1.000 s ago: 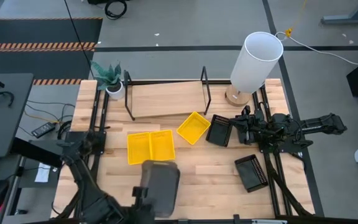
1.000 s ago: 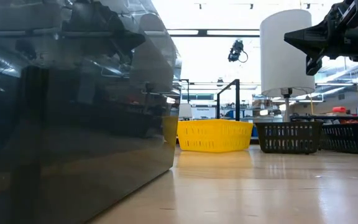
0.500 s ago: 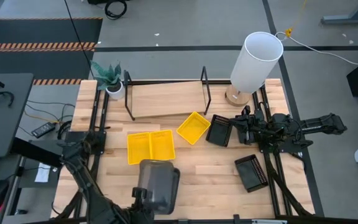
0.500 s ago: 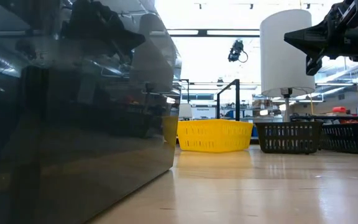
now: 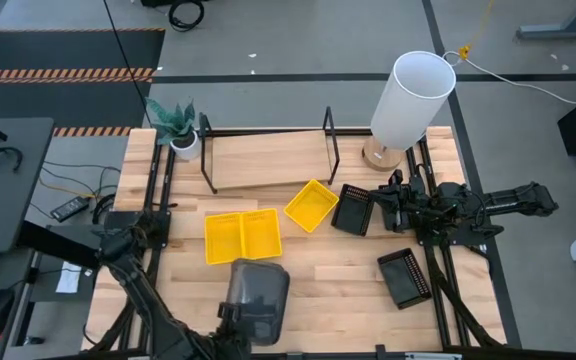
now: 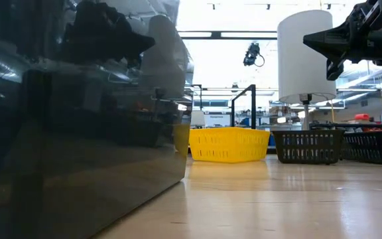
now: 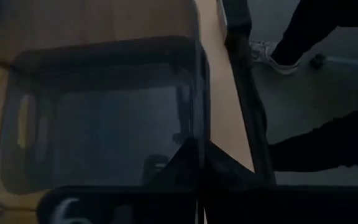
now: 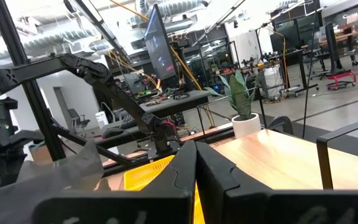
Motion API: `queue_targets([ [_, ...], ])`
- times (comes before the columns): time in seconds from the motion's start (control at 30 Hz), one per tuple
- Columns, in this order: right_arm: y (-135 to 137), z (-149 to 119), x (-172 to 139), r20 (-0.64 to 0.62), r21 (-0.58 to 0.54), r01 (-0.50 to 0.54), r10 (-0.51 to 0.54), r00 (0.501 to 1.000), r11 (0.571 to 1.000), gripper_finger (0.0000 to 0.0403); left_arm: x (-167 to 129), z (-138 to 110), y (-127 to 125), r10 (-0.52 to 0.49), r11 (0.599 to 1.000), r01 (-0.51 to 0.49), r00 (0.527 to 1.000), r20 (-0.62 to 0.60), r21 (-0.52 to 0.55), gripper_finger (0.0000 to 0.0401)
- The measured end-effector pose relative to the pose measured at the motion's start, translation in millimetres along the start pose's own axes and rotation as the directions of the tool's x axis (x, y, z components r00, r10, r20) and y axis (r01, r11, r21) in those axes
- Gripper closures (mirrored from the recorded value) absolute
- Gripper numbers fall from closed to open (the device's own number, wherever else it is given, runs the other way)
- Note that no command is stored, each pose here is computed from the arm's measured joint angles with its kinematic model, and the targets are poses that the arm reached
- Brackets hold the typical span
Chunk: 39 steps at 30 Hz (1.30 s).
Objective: Stack baskets on shelf by color
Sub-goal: Stack the right large black bin on top of the left large black bin
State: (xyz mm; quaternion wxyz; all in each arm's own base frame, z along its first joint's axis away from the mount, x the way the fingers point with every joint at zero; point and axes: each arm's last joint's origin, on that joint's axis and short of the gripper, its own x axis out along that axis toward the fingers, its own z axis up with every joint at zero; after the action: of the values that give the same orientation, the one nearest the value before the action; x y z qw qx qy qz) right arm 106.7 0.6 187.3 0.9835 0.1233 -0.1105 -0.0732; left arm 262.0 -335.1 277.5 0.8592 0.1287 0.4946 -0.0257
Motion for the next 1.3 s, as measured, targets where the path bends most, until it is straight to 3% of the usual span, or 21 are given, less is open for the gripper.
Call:
queue_targets([
  [0.37,0.0,0.0,0.0,0.0,0.0,0.0,0.0,1.0,1.0,0.0387,0.2,8.4,-3.6,-0.055,0.998,0.057,0.996,0.063,-0.018,0.0394],
  [1.3,0.0,0.1,0.0,0.0,0.0,0.0,0.0,1.0,1.0,0.0387,1.8,7.7,-0.4,-0.067,0.996,0.068,0.997,0.024,-0.065,0.0394],
])
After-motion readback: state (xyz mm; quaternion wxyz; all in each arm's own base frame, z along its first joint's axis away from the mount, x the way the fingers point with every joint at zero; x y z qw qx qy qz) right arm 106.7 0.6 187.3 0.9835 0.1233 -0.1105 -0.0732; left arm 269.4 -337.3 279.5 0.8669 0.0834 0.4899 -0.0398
